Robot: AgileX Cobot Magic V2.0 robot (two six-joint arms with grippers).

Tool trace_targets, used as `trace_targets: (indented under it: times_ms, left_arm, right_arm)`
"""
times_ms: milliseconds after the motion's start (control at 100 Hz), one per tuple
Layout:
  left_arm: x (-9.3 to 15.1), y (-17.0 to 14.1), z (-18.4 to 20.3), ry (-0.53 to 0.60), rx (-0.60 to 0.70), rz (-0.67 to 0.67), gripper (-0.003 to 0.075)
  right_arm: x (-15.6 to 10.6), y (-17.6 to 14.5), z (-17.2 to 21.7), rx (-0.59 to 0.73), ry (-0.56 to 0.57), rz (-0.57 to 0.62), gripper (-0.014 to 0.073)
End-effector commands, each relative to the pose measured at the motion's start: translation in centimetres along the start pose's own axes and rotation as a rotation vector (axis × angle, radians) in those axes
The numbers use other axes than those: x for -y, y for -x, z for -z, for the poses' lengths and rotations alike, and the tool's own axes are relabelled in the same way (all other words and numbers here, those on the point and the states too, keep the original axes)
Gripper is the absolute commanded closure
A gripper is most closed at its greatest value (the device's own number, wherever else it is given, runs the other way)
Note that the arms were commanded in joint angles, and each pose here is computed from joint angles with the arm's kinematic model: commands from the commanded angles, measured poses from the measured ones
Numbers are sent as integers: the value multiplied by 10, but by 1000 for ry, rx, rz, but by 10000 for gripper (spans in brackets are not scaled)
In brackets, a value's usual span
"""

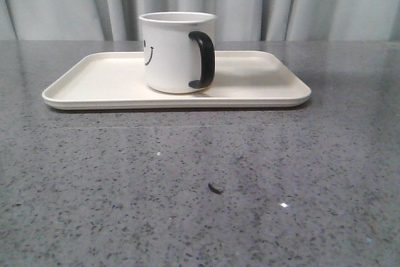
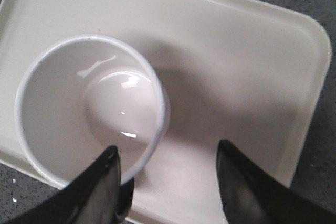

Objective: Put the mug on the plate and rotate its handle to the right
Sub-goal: 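Move the right gripper down into the mug's rim, then grip the mug rim with the right gripper, lift and rotate it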

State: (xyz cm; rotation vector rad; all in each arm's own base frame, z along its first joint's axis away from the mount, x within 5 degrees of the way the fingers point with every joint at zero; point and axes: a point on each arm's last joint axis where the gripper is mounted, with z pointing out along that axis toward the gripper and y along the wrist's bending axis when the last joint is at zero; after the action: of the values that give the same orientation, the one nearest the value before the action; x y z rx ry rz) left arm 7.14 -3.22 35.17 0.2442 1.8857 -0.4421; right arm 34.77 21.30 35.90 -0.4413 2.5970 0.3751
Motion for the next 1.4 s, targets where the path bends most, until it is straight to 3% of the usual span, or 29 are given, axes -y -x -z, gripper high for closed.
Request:
trace_targets:
  times_ms: [0,340,740,960,1190,1390]
  left_arm:
    - [5,13,3,-50,83,4,739]
    - [5,13,3,-50,83,4,739]
    - [5,13,3,-50,83,4,739]
    - [5,13,3,-50,83,4,739]
    - [5,13,3,-50,83,4,739]
    - [5,12,3,-54,81,9,739]
  right_arm:
    - [-7,11,19,88,51,-16,174]
    - [-6,13,-13,29,52,-41,191]
    - [-6,13,-13,32,53,-74,639]
    - [-7,15,-6,35,55,-74,662]
    - [-13,23,33,32,57,175,664]
    - [-16,24,39,40,84,407,661]
